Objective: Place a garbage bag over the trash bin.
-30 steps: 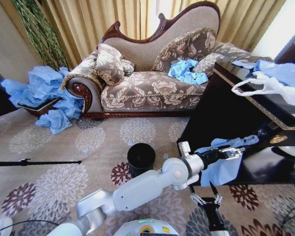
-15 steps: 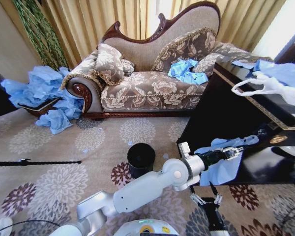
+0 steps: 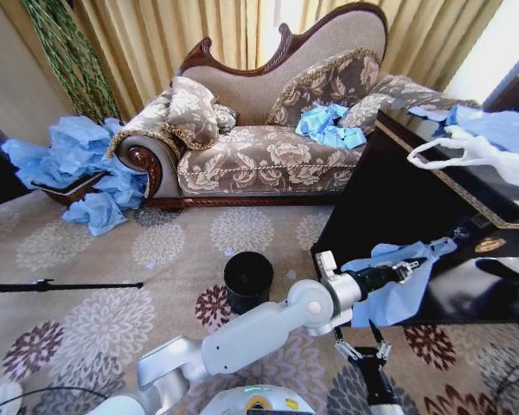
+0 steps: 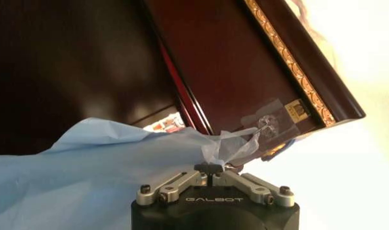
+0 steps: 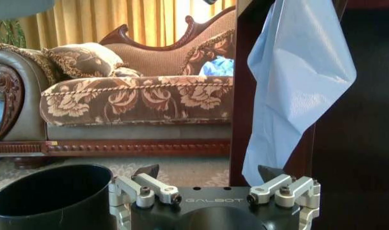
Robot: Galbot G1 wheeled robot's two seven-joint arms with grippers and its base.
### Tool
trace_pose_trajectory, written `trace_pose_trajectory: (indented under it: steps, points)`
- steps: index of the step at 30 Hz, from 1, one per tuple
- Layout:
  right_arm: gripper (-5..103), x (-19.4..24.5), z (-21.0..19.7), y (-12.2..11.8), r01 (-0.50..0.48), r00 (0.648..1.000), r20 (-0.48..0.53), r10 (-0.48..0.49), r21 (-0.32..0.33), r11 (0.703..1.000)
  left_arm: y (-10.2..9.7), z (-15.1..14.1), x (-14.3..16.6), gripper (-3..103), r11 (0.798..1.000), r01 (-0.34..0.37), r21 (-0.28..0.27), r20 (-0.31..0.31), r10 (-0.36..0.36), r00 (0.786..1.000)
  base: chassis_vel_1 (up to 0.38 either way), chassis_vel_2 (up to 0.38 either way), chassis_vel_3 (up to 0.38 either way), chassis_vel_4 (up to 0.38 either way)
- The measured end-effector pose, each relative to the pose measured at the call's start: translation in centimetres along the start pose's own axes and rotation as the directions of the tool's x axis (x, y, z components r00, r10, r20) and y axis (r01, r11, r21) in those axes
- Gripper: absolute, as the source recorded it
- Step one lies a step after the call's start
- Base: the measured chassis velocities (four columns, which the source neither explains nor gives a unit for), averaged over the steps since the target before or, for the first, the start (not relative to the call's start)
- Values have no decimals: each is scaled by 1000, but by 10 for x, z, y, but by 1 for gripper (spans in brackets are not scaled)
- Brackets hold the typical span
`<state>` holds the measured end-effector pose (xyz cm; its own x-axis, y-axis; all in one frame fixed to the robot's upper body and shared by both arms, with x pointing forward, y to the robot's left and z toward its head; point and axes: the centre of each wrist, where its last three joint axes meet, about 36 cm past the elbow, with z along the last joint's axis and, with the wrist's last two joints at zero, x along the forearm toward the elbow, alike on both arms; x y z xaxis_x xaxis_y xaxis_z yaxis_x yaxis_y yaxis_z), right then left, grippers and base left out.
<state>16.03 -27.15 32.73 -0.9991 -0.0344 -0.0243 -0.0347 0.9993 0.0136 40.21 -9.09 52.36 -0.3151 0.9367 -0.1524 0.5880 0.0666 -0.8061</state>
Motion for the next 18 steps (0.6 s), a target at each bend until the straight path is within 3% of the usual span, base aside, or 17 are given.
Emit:
trace_pose_trajectory:
  steps: [10, 18]
  points:
    - [100, -2, -4, -3, -25, 999, 25, 25, 8, 1000, 2, -3, 9, 0, 993, 111, -35, 6, -111, 994, 0, 0, 0, 0]
    - [100, 9, -36, -25, 8, 990, 144, -8, 1, 1000, 17, -18, 19, 0, 971, 218, -93, -3, -219, 976, 0, 0, 0, 0]
